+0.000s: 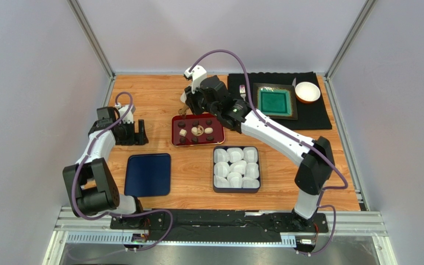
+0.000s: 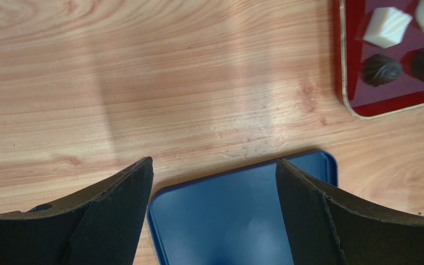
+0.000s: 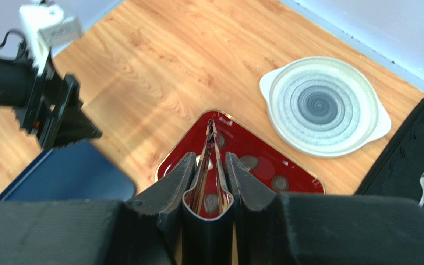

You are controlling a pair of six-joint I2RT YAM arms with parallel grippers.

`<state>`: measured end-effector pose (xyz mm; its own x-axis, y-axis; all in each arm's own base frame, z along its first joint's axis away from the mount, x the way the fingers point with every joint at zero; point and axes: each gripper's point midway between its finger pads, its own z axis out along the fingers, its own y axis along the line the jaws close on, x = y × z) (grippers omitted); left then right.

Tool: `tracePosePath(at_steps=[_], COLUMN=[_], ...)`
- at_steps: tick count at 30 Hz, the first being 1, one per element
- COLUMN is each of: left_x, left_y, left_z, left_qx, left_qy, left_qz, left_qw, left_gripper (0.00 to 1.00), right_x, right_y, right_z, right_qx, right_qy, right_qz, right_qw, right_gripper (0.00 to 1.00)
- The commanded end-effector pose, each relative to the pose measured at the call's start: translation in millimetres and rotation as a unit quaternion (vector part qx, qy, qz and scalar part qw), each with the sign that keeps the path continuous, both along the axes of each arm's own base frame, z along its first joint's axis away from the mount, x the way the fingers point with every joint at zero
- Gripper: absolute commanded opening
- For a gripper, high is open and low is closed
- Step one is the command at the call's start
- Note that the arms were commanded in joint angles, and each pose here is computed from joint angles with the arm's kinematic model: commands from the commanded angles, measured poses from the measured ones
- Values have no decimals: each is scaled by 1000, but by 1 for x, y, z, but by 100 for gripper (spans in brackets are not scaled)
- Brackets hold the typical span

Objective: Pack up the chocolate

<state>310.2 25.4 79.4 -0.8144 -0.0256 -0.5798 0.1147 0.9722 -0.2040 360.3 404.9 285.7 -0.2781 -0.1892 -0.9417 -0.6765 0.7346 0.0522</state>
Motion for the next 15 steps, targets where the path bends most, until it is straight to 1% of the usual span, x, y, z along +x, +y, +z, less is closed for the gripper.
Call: tracePosePath(at_steps=[1,7,9,10,15], left_x=[9,2,0,-1,-3], left_y=[9,8,9,10,7], left_z=[-4,-6,-3,-1,10], left_qx=[14,7,9,9,10], left_qy=[-22,-27,-33,-35,-53], left_qz=[-2,-4,-6,-5,-13], left_qw=[1000,1000,999,999,998], left_gripper=[90,90,90,90,90], right_x=[28,49,54,55,54], right_y=[16,27,28,28,28], right_z=[38,18,12,9,3], right_qx=[45,36,38,37,39], right_qy=[-46,-33,-25,-22,-13], right_qz=[-15,-31,-34,-35,-29], right_qw=[998,998,998,998,999], right_gripper=[0,0,5,9,13])
